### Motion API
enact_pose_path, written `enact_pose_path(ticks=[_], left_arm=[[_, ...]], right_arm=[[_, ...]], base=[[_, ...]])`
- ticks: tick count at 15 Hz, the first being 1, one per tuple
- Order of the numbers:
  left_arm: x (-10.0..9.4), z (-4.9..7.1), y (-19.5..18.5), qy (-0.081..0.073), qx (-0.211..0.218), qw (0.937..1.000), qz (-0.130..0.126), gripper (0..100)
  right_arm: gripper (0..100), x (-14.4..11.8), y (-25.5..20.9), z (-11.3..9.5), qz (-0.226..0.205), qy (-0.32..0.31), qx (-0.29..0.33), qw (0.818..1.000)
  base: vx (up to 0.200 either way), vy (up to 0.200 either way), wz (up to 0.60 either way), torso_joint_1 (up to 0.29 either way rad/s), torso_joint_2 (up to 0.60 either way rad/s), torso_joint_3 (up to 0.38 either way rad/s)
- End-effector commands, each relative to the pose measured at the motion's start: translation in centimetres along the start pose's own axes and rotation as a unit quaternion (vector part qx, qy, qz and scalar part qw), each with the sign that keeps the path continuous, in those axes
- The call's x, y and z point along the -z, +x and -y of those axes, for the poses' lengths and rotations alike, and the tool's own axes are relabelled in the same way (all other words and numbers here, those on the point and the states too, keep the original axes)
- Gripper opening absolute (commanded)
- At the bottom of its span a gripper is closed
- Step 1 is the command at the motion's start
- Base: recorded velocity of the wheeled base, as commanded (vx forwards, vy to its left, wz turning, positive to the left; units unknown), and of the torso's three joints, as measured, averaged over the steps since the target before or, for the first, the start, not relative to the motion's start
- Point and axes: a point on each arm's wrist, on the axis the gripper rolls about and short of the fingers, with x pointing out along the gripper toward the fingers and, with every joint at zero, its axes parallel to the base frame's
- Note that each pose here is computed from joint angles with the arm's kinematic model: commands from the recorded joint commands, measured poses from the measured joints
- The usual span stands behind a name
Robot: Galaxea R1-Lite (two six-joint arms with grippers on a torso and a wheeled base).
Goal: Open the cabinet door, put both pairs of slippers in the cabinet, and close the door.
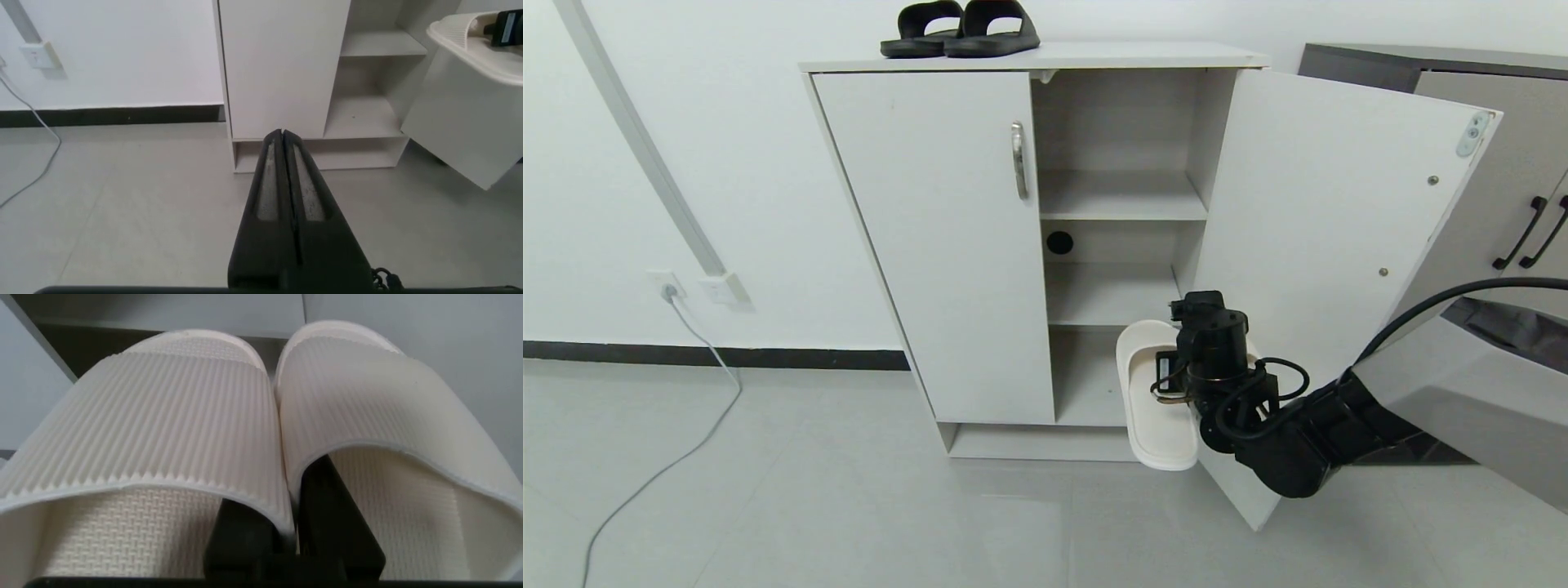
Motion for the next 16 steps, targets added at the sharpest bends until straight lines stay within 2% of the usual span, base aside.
enact_pose_path(ticks=[1, 4, 5, 8, 10, 16], left_arm=[[0.0, 0.0, 0.0, 0.000, 0.000, 1.0000, -0.001, 0], [0.0, 0.0, 0.0, 0.001, 0.000, 1.0000, -0.001, 0], [0.0, 0.0, 0.0, 0.002, 0.000, 1.0000, -0.001, 0], [0.0, 0.0, 0.0, 0.002, 0.000, 1.0000, -0.001, 0], [0.0, 0.0, 0.0, 0.002, 0.000, 1.0000, -0.001, 0], [0.0, 0.0, 0.0, 0.004, 0.000, 1.0000, -0.001, 0]], right_arm=[[0, 0.0, -0.1, 0.1, -0.001, 0.000, -0.008, 1.000], [0, -0.3, -0.6, -0.8, 0.004, 0.004, -0.040, 0.999], [0, -0.1, -2.2, -3.0, 0.006, -0.001, -0.072, 0.997], [0, 1.7, -2.0, -6.0, 0.004, -0.006, -0.080, 0.997], [0, 2.6, -1.1, -6.7, 0.007, -0.005, -0.059, 0.998], [0, 3.3, -0.4, -7.2, 0.005, -0.002, -0.057, 0.998]], base=[[0.000, 0.000, 0.00, 0.000, 0.00, 0.000], [0.000, 0.000, 0.00, 0.000, 0.00, 0.000], [0.000, 0.000, 0.00, 0.000, 0.00, 0.000], [0.000, 0.000, 0.00, 0.000, 0.00, 0.000], [0.000, 0.000, 0.00, 0.000, 0.00, 0.000], [0.000, 0.000, 0.00, 0.000, 0.00, 0.000]])
